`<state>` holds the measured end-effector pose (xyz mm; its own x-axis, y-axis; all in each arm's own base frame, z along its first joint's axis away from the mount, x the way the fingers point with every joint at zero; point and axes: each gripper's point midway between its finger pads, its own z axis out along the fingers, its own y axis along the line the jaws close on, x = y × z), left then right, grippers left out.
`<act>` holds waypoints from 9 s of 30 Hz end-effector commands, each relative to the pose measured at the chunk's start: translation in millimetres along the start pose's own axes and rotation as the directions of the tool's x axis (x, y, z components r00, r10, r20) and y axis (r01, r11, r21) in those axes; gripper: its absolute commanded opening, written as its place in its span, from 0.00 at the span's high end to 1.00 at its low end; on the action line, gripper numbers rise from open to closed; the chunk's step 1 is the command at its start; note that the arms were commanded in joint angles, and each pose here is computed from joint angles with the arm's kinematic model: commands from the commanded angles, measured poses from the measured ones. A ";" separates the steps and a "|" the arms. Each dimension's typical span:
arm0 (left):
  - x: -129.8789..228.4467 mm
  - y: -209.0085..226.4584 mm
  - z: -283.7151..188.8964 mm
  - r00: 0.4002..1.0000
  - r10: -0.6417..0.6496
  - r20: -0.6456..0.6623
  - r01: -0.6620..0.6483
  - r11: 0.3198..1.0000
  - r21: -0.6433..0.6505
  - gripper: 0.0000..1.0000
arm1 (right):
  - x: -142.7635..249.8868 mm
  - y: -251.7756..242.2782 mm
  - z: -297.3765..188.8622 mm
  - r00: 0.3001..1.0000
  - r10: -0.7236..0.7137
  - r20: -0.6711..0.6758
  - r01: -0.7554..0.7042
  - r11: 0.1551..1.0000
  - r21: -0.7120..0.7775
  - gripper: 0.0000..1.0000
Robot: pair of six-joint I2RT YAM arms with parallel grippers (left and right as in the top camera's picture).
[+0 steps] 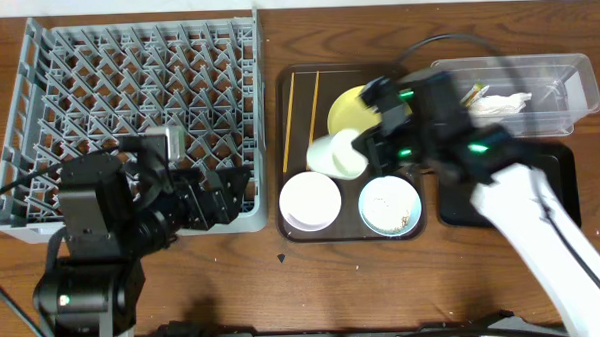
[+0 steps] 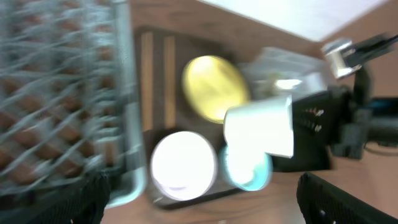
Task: Sort waste into correct bins and load items into the dishwasher
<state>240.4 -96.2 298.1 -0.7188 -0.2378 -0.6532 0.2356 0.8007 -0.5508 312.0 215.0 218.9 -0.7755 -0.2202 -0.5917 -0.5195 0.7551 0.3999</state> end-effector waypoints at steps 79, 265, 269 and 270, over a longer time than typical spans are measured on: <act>26.9 210.8 -25.0 0.894 -0.438 0.097 0.332 0.500 -0.800 0.44 | -2.6 58.2 -40.1 0.993 -0.098 0.072 0.113 0.959 -0.261 0.34; 38.6 27.2 4.1 0.948 0.061 -0.311 -0.102 0.988 -0.117 0.02 | 70.3 -156.1 -93.5 0.754 0.623 0.209 -0.447 0.719 -0.531 0.99; 38.6 27.2 4.1 0.948 0.061 -0.311 -0.102 0.988 -0.117 0.02 | 59.4 -139.1 -108.7 0.769 0.581 0.266 -0.336 0.721 -0.606 0.99; 38.6 27.2 4.1 0.948 0.061 -0.311 -0.102 0.988 -0.117 0.02 | 68.1 -156.3 -96.1 0.788 0.560 0.257 -0.393 0.778 -0.491 0.99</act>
<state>221.3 -85.9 252.2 -0.8769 -0.0148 -0.4804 0.2188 0.8776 -0.4266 302.7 26.2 174.3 -0.8532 0.4450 -0.2720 -0.1528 0.2855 0.9461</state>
